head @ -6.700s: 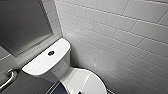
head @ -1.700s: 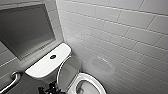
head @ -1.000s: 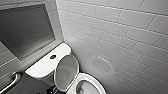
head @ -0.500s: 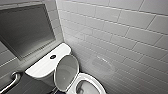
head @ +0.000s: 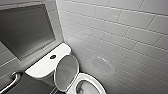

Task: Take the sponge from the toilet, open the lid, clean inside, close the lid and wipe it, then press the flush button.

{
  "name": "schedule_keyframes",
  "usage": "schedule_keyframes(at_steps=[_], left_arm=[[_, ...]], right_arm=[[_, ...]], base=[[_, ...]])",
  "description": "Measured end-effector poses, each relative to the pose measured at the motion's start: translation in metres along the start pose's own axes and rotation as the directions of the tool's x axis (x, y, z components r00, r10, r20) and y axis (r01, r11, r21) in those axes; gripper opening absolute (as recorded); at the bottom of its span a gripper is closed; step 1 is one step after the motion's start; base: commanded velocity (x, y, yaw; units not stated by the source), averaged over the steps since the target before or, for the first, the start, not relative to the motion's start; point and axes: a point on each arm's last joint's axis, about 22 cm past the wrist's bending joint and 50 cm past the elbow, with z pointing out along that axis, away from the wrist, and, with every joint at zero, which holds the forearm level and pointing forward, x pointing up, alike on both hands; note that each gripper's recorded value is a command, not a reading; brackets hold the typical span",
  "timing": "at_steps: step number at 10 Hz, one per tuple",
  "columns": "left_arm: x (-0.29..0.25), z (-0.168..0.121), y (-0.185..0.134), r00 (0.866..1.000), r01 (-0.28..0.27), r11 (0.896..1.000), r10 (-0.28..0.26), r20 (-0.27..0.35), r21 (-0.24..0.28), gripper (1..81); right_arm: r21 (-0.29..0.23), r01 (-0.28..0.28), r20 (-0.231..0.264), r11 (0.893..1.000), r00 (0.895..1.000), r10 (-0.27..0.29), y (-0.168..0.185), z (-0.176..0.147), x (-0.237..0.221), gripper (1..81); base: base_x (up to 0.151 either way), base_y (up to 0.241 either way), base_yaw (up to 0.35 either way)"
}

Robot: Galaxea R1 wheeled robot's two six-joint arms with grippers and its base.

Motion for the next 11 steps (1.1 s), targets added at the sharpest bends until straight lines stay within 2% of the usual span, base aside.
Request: schedule_keyframes(at_steps=[1, 2, 3, 4, 5, 6, 7, 8, 9, 10, 11], left_arm=[[-0.001, -0.008, -0.033, 0.993, -0.117, 0.993, 0.116, 0.034, 0.031, 81.1], [-0.005, -0.016, -0.068, 0.968, -0.242, 0.968, 0.237, 0.083, 0.059, 81.1], [-0.025, -0.021, -0.094, 0.912, -0.384, 0.922, 0.371, 0.176, 0.049, 81.1], [-0.055, -0.025, -0.118, 0.810, -0.534, 0.846, 0.514, 0.284, -0.008, 81.1], [-0.085, -0.030, -0.147, 0.677, -0.658, 0.750, 0.629, 0.381, -0.067, 81.1], [-0.115, -0.033, -0.184, 0.559, -0.738, 0.670, 0.676, 0.480, -0.084, 81.1], [-0.144, -0.037, -0.229, 0.469, -0.793, 0.607, 0.662, 0.585, -0.050, 81.1], [-0.168, -0.044, -0.258, 0.429, -0.813, 0.581, 0.629, 0.648, -0.026, 81.1], [-0.187, -0.061, -0.289, 0.381, -0.838, 0.546, 0.598, 0.705, -0.010, 81.1], [-0.194, -0.076, -0.308, 0.334, -0.861, 0.509, 0.589, 0.736, -0.016, 81.1], [-0.205, -0.086, -0.313, 0.296, -0.872, 0.488, 0.596, 0.746, -0.044, 81.1]], right_arm=[[0.001, 0.003, -0.005, 1.000, 1.000, -0.002, -0.001, 0.001, 0.004, 1.0], [-0.002, 0.004, -0.005, 1.000, 1.000, -0.004, 0.001, 0.000, 0.004, 1.0], [-0.011, 0.006, -0.005, 1.000, 1.000, -0.006, 0.005, 0.000, 0.004, 1.0], [-0.030, 0.010, -0.008, 1.000, 1.000, -0.011, 0.015, -0.002, 0.006, 1.0], [-0.047, 0.014, -0.010, 0.999, 1.000, -0.014, 0.023, -0.004, 0.007, 1.0], [-0.048, 0.014, -0.011, 0.999, 1.000, -0.015, 0.024, -0.004, 0.007, 1.0], [-0.037, 0.013, -0.012, 0.999, 1.000, -0.013, 0.016, 0.000, 0.007, 1.0], [-0.027, 0.011, -0.012, 1.000, 1.000, -0.011, 0.008, 0.003, 0.006, 1.0], [-0.021, 0.011, -0.014, 1.000, 1.000, -0.011, 0.004, 0.004, 0.006, 1.0], [-0.024, 0.013, -0.014, 1.000, 1.000, -0.013, 0.005, 0.002, 0.007, 1.0], [-0.027, 0.011, -0.010, 1.000, 1.000, -0.012, 0.005, -0.005, 0.003, 1.0]], base=[[0.000, 0.000, 0.000], [0.000, 0.000, 0.000], [0.000, 0.000, 0.000], [0.000, 0.000, 0.000], [0.000, 0.000, 0.000], [0.000, 0.000, 0.000], [0.000, 0.000, 0.000], [0.000, 0.000, 0.000], [0.000, 0.000, 0.000], [0.000, 0.000, 0.000], [0.000, 0.000, 0.000]])
